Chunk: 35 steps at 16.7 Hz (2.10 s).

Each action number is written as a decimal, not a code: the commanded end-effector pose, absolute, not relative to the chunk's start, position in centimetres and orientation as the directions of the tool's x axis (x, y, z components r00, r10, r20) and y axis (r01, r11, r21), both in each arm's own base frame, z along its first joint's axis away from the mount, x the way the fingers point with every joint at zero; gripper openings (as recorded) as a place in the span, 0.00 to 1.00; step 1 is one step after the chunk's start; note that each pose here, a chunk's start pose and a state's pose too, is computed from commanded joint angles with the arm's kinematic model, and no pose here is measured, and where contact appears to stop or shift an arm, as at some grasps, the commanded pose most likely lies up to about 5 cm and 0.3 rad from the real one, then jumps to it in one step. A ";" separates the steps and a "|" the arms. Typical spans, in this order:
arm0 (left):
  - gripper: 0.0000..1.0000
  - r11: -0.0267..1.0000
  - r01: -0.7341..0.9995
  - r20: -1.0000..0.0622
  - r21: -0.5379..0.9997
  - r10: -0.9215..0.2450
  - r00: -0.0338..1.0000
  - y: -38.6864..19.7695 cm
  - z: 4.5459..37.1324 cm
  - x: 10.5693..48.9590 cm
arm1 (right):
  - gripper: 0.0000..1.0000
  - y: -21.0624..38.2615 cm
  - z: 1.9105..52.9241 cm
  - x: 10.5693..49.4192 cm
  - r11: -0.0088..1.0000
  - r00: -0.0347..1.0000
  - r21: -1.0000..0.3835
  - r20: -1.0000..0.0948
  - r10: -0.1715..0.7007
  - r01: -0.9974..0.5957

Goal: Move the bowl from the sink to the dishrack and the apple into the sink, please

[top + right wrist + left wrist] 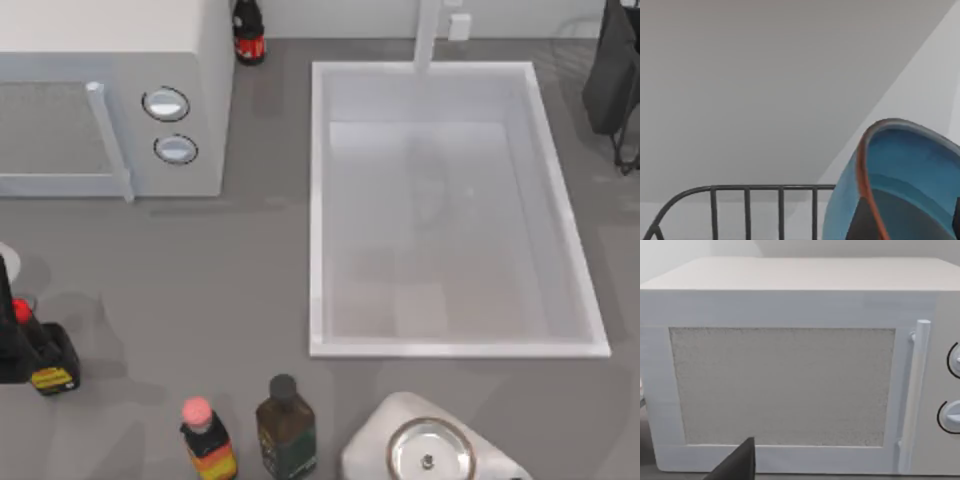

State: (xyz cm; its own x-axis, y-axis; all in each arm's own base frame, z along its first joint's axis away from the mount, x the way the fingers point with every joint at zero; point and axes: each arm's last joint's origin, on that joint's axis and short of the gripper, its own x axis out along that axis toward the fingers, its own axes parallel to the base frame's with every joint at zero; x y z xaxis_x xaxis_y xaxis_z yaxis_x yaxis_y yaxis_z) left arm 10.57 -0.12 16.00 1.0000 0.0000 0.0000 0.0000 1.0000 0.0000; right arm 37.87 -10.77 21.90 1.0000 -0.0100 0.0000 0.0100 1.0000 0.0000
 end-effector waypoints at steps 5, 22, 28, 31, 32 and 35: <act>1.00 1.000 0.000 0.000 0.000 0.000 1.000 -0.1 16.0 10.6 | 0.98 -10.8 21.9 37.9 1.000 1.000 0.000 0.000 -0.010 0.010; 1.00 1.000 0.000 0.000 0.000 0.000 1.000 -0.1 16.0 10.6 | 1.00 -9.0 23.7 32.7 0.996 0.995 0.025 -0.061 -0.080 0.082; 1.00 1.000 0.000 0.000 0.000 0.000 1.000 -0.1 16.0 10.6 | 1.00 -4.9 26.6 24.3 0.997 0.997 0.007 -0.016 -0.072 0.072; 1.00 1.000 0.000 0.000 0.000 0.000 1.000 -0.1 16.0 10.6 | 1.00 -2.8 26.1 21.3 1.000 1.000 -0.001 -0.019 -0.002 0.002; 1.00 1.000 0.000 0.000 0.000 0.000 1.000 -0.1 16.0 10.6 | 1.00 -2.1 26.4 20.1 1.000 1.000 -0.007 0.005 0.026 -0.026; 1.00 1.000 0.000 0.000 0.000 0.000 1.000 -0.1 16.0 10.6 | 1.00 -0.8 25.5 15.9 0.998 0.996 -0.019 0.062 0.068 -0.067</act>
State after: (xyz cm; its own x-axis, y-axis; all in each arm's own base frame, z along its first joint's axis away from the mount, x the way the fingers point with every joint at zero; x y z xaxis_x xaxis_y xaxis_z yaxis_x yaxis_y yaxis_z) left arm 10.57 -0.12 16.00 1.0000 0.0000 0.0000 0.0000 1.0000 0.0000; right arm 15.86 -0.81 25.49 0.9958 0.0683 0.0617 -0.0673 0.9976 -0.0187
